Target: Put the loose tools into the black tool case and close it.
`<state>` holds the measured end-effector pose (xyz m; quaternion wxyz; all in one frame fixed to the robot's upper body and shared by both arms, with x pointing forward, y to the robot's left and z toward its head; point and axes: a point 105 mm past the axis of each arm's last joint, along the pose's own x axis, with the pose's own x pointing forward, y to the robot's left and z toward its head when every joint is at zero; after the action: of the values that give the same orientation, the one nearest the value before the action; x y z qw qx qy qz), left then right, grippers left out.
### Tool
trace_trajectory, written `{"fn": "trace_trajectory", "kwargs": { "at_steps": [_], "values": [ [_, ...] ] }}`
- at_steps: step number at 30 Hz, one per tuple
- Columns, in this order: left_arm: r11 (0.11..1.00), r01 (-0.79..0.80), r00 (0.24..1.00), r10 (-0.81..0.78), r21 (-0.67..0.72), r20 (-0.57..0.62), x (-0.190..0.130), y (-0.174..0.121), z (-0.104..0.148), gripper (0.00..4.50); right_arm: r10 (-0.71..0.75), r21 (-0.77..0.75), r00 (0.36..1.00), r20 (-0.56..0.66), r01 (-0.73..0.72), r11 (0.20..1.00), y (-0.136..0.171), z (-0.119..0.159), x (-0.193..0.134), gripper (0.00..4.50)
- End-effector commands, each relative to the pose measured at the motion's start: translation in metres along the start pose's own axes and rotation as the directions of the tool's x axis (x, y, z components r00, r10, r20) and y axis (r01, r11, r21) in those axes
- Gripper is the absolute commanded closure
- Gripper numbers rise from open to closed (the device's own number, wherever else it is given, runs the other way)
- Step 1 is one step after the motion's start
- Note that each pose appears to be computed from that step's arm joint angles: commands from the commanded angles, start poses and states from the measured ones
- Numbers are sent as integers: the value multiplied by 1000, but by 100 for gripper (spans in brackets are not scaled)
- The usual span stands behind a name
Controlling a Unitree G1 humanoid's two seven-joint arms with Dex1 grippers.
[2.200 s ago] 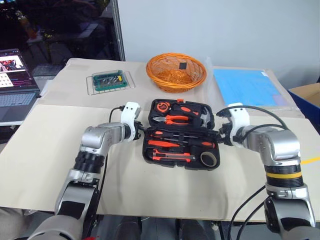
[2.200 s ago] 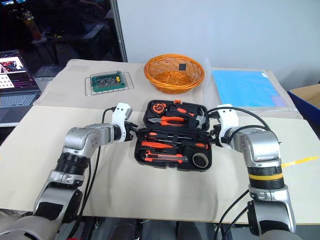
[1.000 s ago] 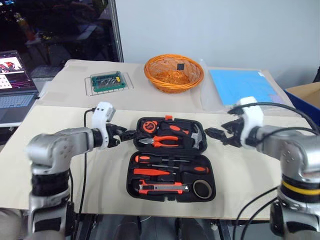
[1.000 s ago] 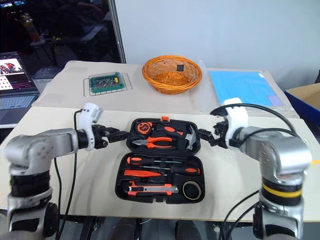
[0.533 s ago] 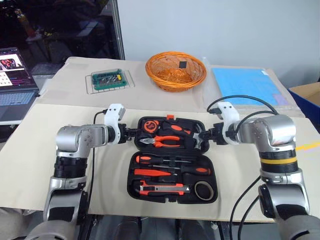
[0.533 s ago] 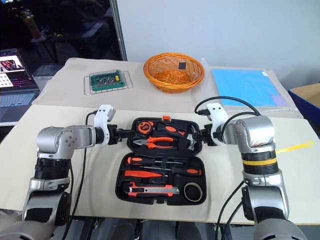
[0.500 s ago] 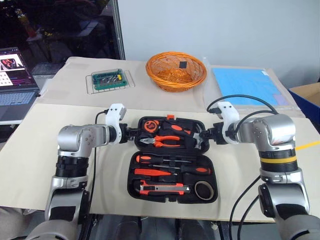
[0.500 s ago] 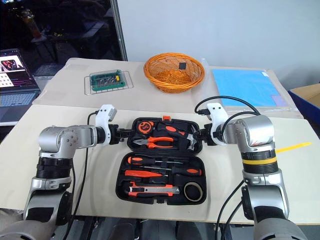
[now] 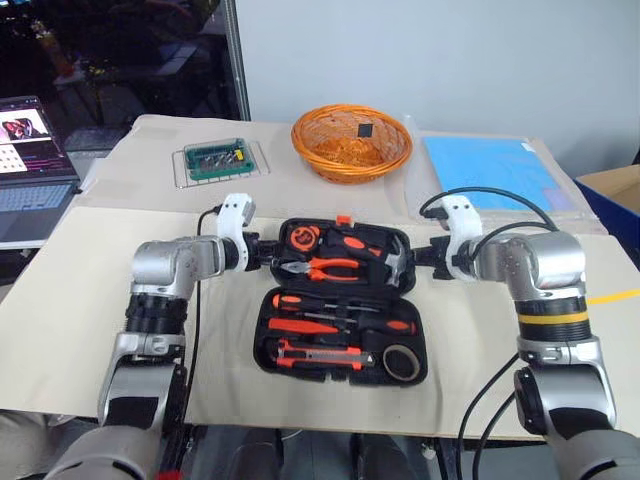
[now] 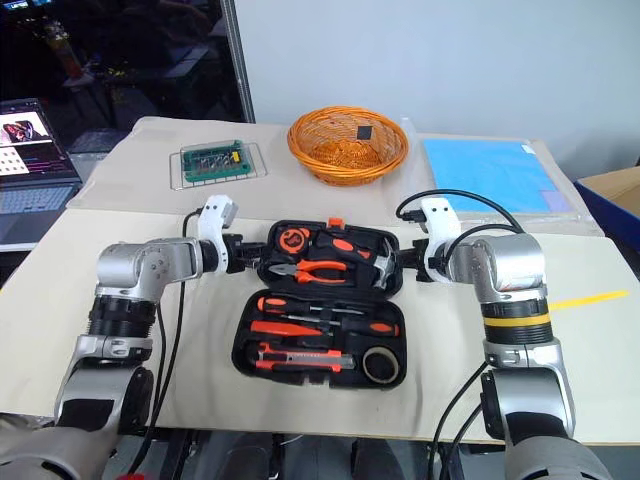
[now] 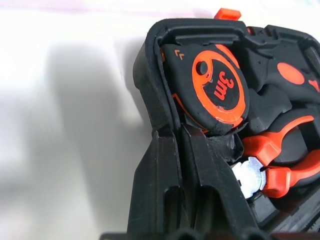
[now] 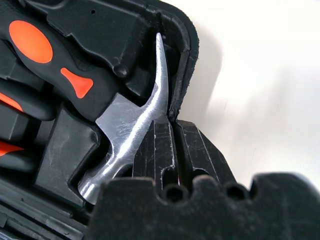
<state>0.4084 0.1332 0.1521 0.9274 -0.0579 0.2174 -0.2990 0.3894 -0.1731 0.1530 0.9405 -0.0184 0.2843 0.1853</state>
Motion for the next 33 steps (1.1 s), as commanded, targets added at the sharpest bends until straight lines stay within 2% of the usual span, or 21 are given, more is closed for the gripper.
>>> {"fn": "trace_trajectory", "kwargs": {
  "at_steps": [1, 3, 4, 8, 12, 15, 17, 18, 19, 21, 23, 24, 26, 28, 30, 31, 33],
  "values": [
    [966, 104, 976, -145, 237, 160, 0, -31, 39, 450, 82, -161, 951, 298, -35, 986, 17, 56, -15, 443],
    [944, 111, 954, -188, 312, 232, -6, -37, 46, 450, 141, -247, 904, 404, -40, 968, 25, 65, -25, 443],
    [908, 93, 940, -215, 408, 265, -13, -41, 47, 450, 152, -257, 882, 446, -36, 966, 28, 64, -32, 443],
    [752, 39, 928, -271, 658, 255, -29, -47, 25, 450, 184, -336, 831, 524, 3, 942, 37, 45, -55, 443],
    [703, 52, 937, -279, 709, 209, -34, -43, 1, 450, 206, -423, 841, 500, 29, 906, 46, 7, -65, 443],
    [715, 88, 945, -280, 693, 169, -41, -37, -8, 450, 220, -450, 842, 493, 30, 892, 49, -8, -74, 443],
    [717, 101, 949, -277, 690, 148, -52, -32, -15, 379, 228, -480, 853, 470, 30, 877, 50, -23, -84, 450],
    [721, 102, 954, -267, 686, 139, -58, -28, -19, 359, 237, -511, 867, 438, 23, 860, 51, -33, -89, 450],
    [730, 100, 958, -254, 676, 132, -65, -23, -21, 314, 227, -541, 881, 414, 38, 840, 50, -42, -94, 450],
    [810, 159, 960, -260, 564, 102, -83, -15, -28, 246, 230, -596, 915, 331, 14, 803, 50, -62, -103, 450],
    [836, 188, 963, -260, 515, 70, -96, -11, -32, 187, 223, -618, 927, 301, 12, 786, 51, -70, -109, 450],
    [853, 203, 968, -249, 480, 33, -105, -5, -36, 178, 200, -621, 935, 293, 27, 783, 49, -72, -113, 380],
    [876, 212, 975, -222, 433, -28, -132, 11, -41, 178, 135, -668, 973, 190, 27, 744, 38, -87, -126, 328],
    [879, 269, 960, -278, 394, -34, -151, 8, -32, 178, 119, -638, 987, 104, -25, 770, 30, -97, -140, 328],
    [860, 345, 934, -356, 377, -43, -162, -2, -26, 178, 160, -616, 985, 64, -88, 783, 31, -101, -151, 328],
    [848, 378, 921, -385, 372, -58, -167, -7, -25, 131, 195, -595, 979, 52, -126, 793, 34, -103, -156, 322],
    [815, 455, 887, -449, 359, -104, -175, -19, -26, 71, 297, -570, 955, 26, -230, 789, 48, -104, -164, 374]
  ]
}}
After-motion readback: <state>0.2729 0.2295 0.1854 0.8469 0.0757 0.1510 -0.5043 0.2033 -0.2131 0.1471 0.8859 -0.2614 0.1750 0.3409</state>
